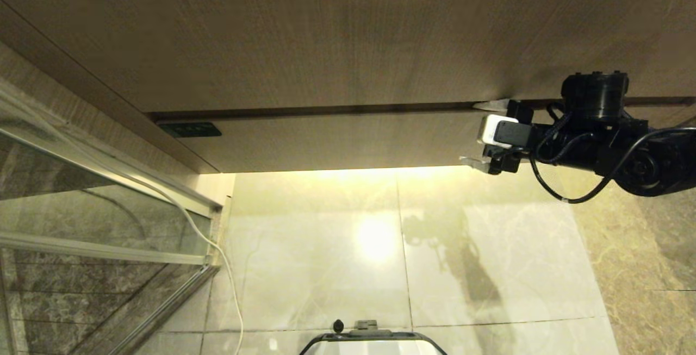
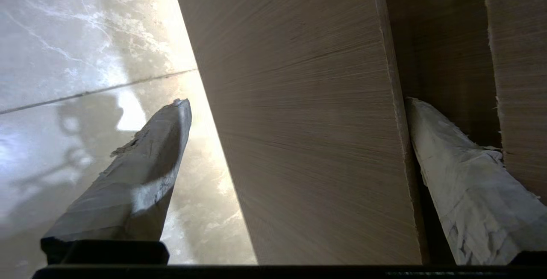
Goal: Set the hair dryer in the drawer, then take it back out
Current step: Pull open the drawer
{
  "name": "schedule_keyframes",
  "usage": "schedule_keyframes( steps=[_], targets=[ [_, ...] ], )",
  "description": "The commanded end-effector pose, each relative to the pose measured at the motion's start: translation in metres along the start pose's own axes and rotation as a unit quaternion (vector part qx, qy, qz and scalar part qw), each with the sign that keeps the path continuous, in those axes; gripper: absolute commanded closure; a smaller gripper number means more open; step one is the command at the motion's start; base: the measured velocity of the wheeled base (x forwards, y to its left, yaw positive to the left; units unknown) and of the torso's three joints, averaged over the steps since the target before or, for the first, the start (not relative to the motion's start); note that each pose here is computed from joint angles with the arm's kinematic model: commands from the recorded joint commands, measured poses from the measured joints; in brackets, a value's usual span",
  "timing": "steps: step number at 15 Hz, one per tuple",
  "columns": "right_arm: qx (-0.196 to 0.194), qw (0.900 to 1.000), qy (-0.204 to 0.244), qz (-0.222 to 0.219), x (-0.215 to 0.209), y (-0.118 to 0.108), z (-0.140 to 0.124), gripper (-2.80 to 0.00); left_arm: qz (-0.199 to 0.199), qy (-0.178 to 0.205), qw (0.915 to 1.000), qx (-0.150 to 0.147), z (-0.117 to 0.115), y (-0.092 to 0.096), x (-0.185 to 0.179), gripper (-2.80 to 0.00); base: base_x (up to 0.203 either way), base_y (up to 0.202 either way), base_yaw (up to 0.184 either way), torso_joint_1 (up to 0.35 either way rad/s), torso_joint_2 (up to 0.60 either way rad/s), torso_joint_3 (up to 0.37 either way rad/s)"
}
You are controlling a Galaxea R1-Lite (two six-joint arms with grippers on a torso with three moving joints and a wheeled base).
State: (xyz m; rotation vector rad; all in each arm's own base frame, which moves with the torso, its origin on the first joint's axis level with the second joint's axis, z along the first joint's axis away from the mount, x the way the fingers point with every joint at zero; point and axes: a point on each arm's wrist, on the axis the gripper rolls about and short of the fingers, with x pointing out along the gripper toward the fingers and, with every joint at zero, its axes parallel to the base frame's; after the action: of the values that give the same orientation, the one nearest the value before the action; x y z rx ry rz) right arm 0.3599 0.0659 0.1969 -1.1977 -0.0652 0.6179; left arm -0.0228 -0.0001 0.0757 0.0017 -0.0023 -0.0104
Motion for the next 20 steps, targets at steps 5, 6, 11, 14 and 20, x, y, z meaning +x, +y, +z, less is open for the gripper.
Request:
schedule_keyframes(
  steps=[5, 6, 11, 14, 20],
  targets=[
    [0.107, 0.974, 0.119, 0.159, -0.064, 0.013, 0.000, -2.80, 0.000, 0.000, 1.0000, 0.000, 0.000, 0.000, 0.000, 0.00, 0.000, 0.000, 0.000, 0.000, 0.00, 0.000],
    [0.125, 0.969, 0.134, 0.164, -0.068, 0.015, 0.001, -2.80, 0.000, 0.000, 1.0000, 0.000, 0.000, 0.000, 0.000, 0.00, 0.000, 0.000, 0.000, 0.000, 0.00, 0.000],
    [0.139, 0.968, 0.140, 0.155, -0.088, 0.015, 0.010, -2.80, 0.000, 0.000, 1.0000, 0.000, 0.000, 0.000, 0.000, 0.00, 0.000, 0.000, 0.000, 0.000, 0.00, 0.000],
    [0.118, 0.981, 0.109, 0.105, -0.100, 0.010, 0.018, -2.80, 0.000, 0.000, 1.0000, 0.000, 0.000, 0.000, 0.000, 0.00, 0.000, 0.000, 0.000, 0.000, 0.00, 0.000],
    [0.076, 0.995, 0.061, 0.018, -0.142, 0.016, 0.036, -2.80, 0.000, 0.000, 1.0000, 0.000, 0.000, 0.000, 0.000, 0.00, 0.000, 0.000, 0.000, 0.000, 0.00, 0.000]
  ],
)
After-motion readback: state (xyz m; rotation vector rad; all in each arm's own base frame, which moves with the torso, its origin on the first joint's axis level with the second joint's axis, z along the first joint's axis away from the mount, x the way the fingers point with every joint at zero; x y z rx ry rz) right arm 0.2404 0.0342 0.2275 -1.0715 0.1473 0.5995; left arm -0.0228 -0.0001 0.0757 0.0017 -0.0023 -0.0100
